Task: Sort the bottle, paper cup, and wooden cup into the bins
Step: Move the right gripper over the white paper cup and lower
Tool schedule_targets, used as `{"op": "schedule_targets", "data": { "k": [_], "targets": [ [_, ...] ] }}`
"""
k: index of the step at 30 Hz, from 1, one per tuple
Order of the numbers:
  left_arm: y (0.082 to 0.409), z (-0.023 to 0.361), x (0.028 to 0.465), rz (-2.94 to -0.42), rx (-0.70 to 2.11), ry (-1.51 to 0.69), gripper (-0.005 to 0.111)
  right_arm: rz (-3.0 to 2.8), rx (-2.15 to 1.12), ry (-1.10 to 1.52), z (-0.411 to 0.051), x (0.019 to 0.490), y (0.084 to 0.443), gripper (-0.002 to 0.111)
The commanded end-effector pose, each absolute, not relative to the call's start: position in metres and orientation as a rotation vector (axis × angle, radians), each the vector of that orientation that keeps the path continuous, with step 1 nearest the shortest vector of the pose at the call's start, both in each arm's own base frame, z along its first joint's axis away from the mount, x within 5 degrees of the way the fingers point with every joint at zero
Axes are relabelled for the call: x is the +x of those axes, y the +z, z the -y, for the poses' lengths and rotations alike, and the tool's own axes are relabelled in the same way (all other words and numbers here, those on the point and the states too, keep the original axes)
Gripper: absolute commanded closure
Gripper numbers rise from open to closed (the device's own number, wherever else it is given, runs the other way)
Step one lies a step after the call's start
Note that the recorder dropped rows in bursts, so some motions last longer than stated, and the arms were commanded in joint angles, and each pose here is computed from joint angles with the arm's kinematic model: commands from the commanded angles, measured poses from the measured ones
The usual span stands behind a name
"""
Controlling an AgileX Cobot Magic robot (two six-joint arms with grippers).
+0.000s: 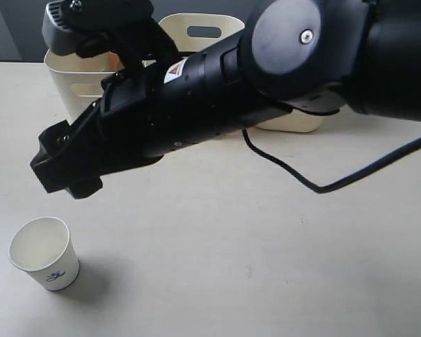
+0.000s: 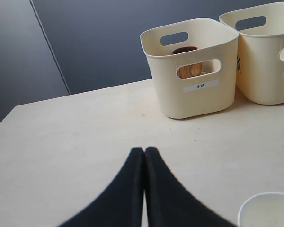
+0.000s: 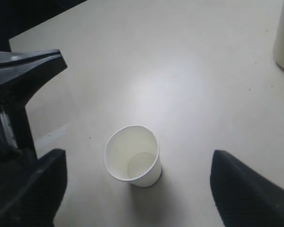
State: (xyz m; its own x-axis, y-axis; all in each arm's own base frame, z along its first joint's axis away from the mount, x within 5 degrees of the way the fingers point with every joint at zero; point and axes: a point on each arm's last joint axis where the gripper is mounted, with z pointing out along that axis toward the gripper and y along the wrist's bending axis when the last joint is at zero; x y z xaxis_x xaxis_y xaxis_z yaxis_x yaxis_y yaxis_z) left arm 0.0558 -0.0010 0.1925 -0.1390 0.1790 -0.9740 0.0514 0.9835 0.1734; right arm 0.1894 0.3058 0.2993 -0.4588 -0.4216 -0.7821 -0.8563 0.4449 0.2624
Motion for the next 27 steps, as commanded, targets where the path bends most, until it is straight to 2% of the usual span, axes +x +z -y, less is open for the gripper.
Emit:
{"op": "schedule_targets", "data": {
  "k": [1,13,27],
  "targets": [
    [0.193,0.001,0.056,-1.702,0.179,0.114,0.107,-2.112,-1.013,0.922,-0.307,0.185,0.292,0.03],
    [0.193,0.001,0.056,-1.702,0.179,0.114,0.107,-2.291,-0.945,0.899,-0.328,0.201,0.235,0.03],
    [0.193,0.001,0.056,-1.699,0.179,0.114,0.107,-2.407,-0.793,0.946,-0.341,0.206,0.203,0.03]
  ]
}}
